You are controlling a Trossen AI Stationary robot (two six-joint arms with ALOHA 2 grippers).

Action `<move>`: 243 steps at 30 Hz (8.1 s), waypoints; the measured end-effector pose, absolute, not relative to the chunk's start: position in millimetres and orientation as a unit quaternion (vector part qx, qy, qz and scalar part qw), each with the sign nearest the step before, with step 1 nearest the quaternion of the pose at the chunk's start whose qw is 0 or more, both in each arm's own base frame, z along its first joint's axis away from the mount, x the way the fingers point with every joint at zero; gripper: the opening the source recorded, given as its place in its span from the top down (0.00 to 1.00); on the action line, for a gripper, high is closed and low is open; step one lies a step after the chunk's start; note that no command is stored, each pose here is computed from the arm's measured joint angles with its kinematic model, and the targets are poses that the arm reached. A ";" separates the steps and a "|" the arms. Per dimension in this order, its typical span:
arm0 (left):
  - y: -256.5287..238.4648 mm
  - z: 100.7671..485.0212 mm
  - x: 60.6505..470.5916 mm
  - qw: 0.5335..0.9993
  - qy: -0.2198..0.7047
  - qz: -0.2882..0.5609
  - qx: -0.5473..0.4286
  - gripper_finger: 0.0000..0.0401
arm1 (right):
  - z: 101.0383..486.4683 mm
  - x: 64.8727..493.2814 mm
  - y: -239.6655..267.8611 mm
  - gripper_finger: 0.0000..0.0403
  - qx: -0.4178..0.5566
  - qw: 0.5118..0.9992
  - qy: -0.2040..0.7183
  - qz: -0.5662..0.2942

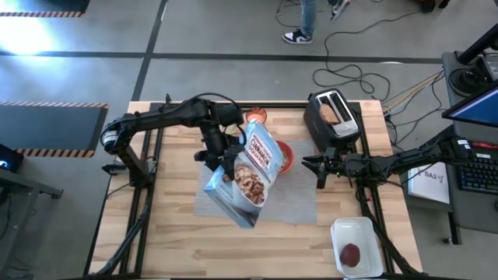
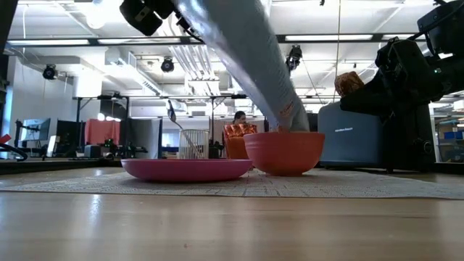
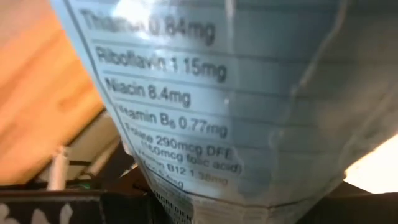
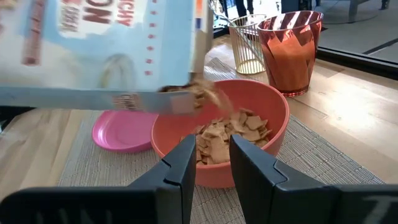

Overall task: Arrange a breakfast setting
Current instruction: Pour the cereal from the cereal box into the red bowl

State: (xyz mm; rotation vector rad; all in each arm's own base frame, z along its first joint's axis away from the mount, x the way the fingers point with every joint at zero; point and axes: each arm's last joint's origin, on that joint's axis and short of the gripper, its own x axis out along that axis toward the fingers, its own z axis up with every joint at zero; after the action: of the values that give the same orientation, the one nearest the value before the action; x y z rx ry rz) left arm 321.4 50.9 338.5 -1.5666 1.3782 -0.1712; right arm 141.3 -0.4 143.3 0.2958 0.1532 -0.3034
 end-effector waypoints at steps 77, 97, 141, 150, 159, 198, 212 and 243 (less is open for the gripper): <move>-147.2 345.3 237.3 0.775 0.456 0.375 -0.228 0.64 | 143.3 141.3 -0.5 0.79 0.147 0.975 0.076 -0.150; -143.0 273.2 218.6 0.760 0.325 0.521 -0.215 0.65 | 143.4 141.3 -0.5 0.79 0.147 0.975 0.076 -0.150; -199.3 214.3 212.6 0.671 0.372 0.554 -0.324 0.65 | 143.3 141.2 -0.4 0.79 0.147 0.975 0.076 -0.150; -202.4 212.4 211.4 0.671 0.373 0.551 -0.327 0.73 | 143.4 141.3 -0.4 0.79 0.147 0.975 0.076 -0.150; -207.6 207.7 195.8 0.653 0.350 0.579 -0.339 0.77 | 143.4 141.3 -0.5 0.79 0.147 0.975 0.076 -0.150; -189.2 216.3 199.1 0.687 0.295 0.601 -0.284 0.77 | 143.2 141.3 -0.4 0.79 0.147 0.975 0.076 -0.150; -179.6 219.0 196.1 0.690 0.286 0.601 -0.285 0.77 | 143.3 141.3 -0.4 0.79 0.147 0.975 0.076 -0.150; -221.6 180.4 216.8 0.673 0.322 0.567 -0.349 0.49 | 143.3 141.3 -0.4 0.79 0.147 0.975 0.076 -0.150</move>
State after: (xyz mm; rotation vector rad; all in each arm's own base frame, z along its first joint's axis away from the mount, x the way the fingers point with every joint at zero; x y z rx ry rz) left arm 216.8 -221.6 180.4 -0.7867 0.7248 1.2769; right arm 141.3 -0.4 143.3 0.2959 0.1536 -0.3032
